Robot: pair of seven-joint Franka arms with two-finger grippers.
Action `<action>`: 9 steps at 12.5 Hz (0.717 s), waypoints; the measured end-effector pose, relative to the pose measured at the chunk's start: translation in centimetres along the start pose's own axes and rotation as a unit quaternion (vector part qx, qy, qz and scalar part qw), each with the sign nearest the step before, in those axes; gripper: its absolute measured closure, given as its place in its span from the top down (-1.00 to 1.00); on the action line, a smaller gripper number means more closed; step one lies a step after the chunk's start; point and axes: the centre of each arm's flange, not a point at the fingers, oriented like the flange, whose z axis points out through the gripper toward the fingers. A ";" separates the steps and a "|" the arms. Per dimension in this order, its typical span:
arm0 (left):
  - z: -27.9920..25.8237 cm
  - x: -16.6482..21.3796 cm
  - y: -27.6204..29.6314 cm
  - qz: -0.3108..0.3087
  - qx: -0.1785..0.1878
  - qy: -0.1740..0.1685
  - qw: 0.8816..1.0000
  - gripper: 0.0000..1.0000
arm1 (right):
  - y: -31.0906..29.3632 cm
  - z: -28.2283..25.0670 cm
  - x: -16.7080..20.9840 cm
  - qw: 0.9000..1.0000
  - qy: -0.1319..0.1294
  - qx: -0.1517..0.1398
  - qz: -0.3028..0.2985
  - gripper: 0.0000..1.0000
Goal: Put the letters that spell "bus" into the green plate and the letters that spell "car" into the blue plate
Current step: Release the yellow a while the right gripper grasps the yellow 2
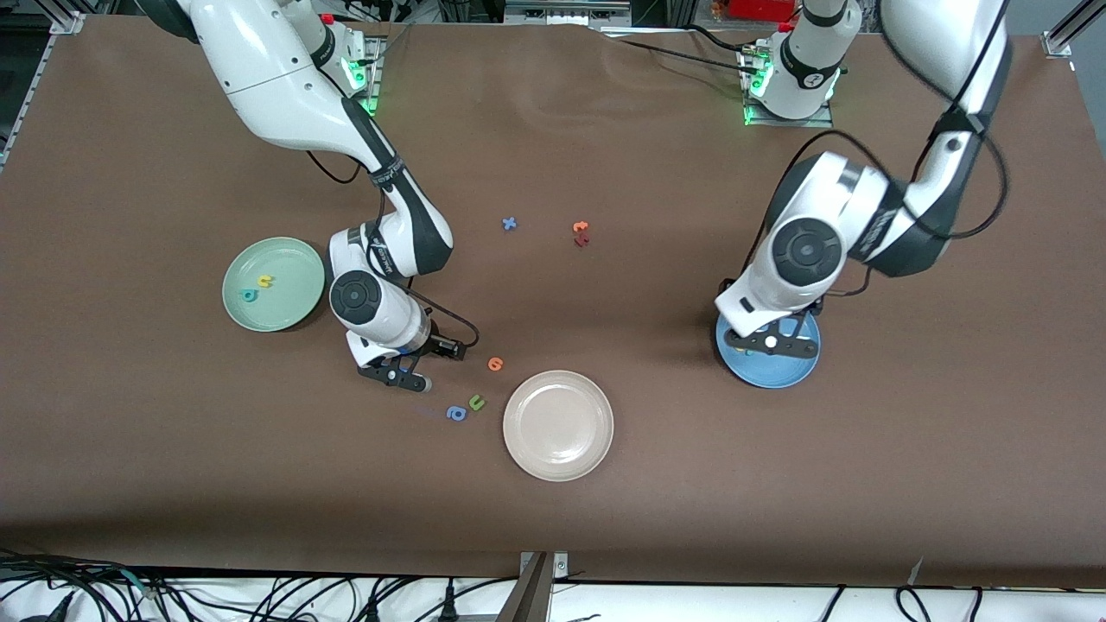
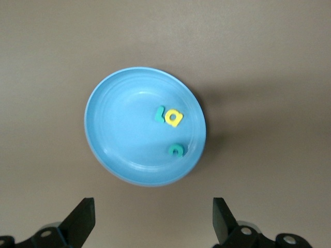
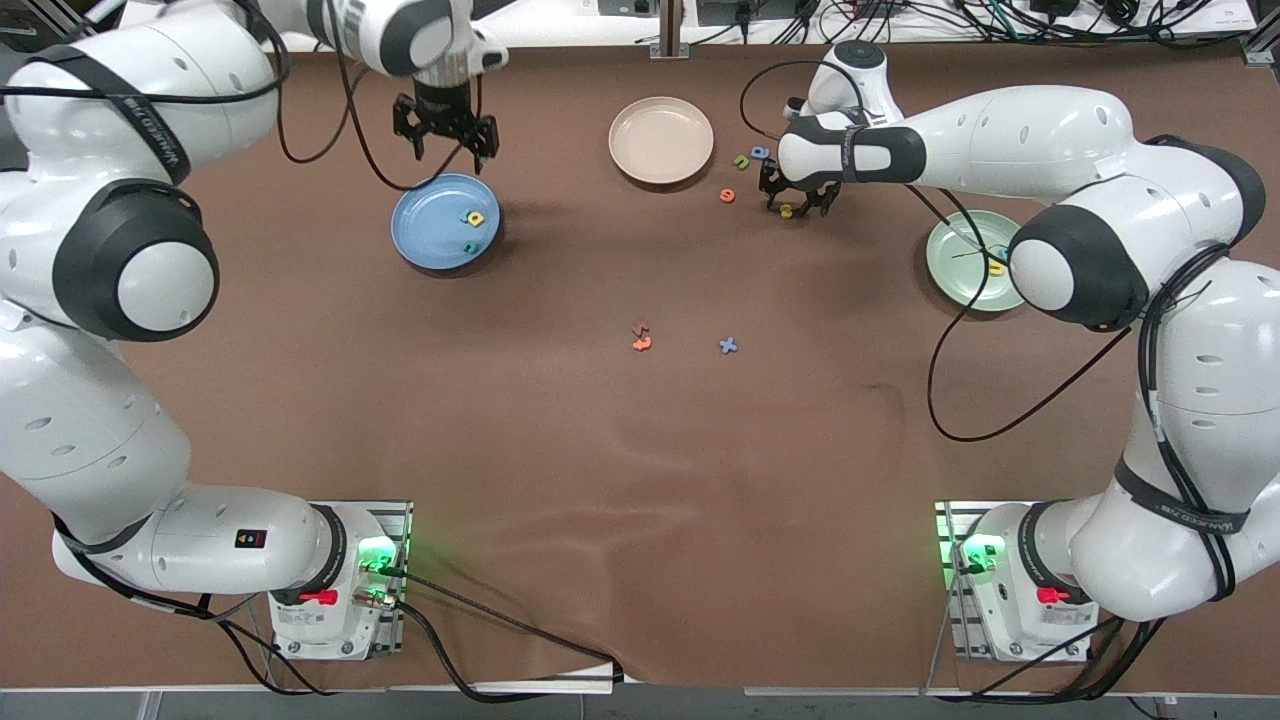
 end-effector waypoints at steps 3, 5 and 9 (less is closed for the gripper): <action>-8.7 -2.0 -3.6 -0.034 -0.015 -0.021 0.999 1.00 | 0.0 0.0 0.0 1.000 0.000 0.000 0.000 0.07; -12.7 -3.3 -6.7 -0.024 -0.055 -0.018 0.998 1.00 | -0.4 0.0 -0.3 1.000 -0.002 0.002 -0.003 0.07; -17.1 -7.6 -13.0 0.004 -0.067 0.046 0.997 1.00 | -1.1 0.1 -1.0 1.000 -0.010 0.003 -0.009 -0.05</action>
